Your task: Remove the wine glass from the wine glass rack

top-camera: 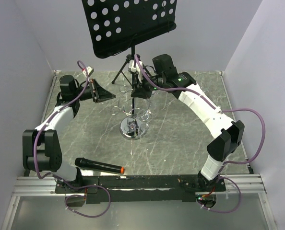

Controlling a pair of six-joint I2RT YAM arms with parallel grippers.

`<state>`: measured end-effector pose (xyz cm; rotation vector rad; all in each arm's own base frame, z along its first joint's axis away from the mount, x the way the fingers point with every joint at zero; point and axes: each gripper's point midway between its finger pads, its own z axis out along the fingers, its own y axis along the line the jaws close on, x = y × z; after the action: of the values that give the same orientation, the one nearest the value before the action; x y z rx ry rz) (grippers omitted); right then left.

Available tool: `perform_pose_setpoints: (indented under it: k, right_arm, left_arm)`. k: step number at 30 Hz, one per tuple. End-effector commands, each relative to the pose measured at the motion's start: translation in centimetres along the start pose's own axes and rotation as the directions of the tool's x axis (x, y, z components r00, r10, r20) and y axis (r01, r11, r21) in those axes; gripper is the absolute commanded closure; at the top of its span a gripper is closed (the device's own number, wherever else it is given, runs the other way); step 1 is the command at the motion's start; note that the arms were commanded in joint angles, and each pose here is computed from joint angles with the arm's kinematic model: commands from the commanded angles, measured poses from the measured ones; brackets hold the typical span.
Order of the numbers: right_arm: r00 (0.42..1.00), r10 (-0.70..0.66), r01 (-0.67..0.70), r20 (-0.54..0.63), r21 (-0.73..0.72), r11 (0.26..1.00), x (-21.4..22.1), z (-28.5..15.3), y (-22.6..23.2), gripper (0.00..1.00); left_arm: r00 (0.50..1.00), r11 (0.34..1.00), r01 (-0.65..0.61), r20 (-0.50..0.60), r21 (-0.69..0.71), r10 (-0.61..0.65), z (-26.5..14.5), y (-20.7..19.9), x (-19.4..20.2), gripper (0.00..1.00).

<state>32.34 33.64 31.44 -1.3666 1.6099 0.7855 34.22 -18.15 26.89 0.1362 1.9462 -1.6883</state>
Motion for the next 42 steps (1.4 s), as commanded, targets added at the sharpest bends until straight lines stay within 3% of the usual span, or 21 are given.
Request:
perform_pose_setpoints:
  k: [1,10,16,21,24,27,29,30,32,37,42]
  right_arm:
    - [0.975,-0.153,0.139,0.16,0.094,0.986,-6.3,-1.8,-1.5,0.8]
    - [0.968,-0.162,0.141,0.19,0.12,0.983,-7.8,-2.9,-1.3,0.34]
    - [0.962,-0.17,0.138,0.215,0.158,0.978,-9.2,-4.4,-1.1,0.25]
    - [0.955,-0.188,0.127,0.228,0.258,0.958,-9.3,-8.5,0.0,0.23]
    - [0.961,-0.161,0.076,0.227,0.342,0.937,-7.7,-11.7,0.7,0.23]
    - [0.966,-0.113,0.012,0.234,0.397,0.918,-4.4,-13.9,2.2,0.23]
    - [0.968,-0.094,-0.019,0.232,0.44,0.898,-1.6,-14.9,3.2,0.15]
    - [0.969,-0.085,-0.029,0.232,0.447,0.894,-0.4,-15.3,3.9,0.13]
    - [0.978,-0.049,-0.045,0.204,0.436,0.899,3.0,-15.1,5.4,0.09]
    - [0.978,0.055,-0.122,0.2,0.341,0.932,8.9,-14.3,8.2,0.07]
    - [0.96,0.009,-0.093,0.28,0.289,0.953,10.0,-13.5,9.1,0.09]
  left_arm:
    - [0.999,0.999,-0.041,0.016,0.003,0.041,-0.5,-0.9,0.1,0.99]
    - [0.999,1.0,-0.029,0.017,-0.001,0.029,-0.5,-0.7,-0.1,0.99]
    - [1.0,1.0,-0.018,0.013,-0.021,0.019,-0.6,-0.4,-0.2,0.97]
    - [0.999,0.996,-0.026,0.017,-0.08,0.028,-1.8,0.5,-0.3,0.59]
    - [1.0,0.994,-0.008,-0.009,-0.111,0.007,-2.7,0.9,0.7,0.46]
    - [1.0,0.985,-0.026,-0.017,-0.173,0.023,-3.6,1.8,1.2,0.41]
    - [1.0,0.983,0.007,-0.006,-0.183,-0.008,-4.5,2.3,1.2,0.36]
    - [0.998,0.982,0.055,0.015,-0.183,-0.053,-5.1,2.8,1.2,0.29]
    - [0.988,0.968,0.151,0.068,-0.198,-0.14,-6.4,4.0,1.0,0.01]
    - [0.97,0.923,0.234,0.139,-0.304,-0.2,-8.9,6.9,1.3,0.0]
    - [0.997,0.911,0.054,0.07,-0.409,-0.028,-10.3,6.9,0.9,0.0]
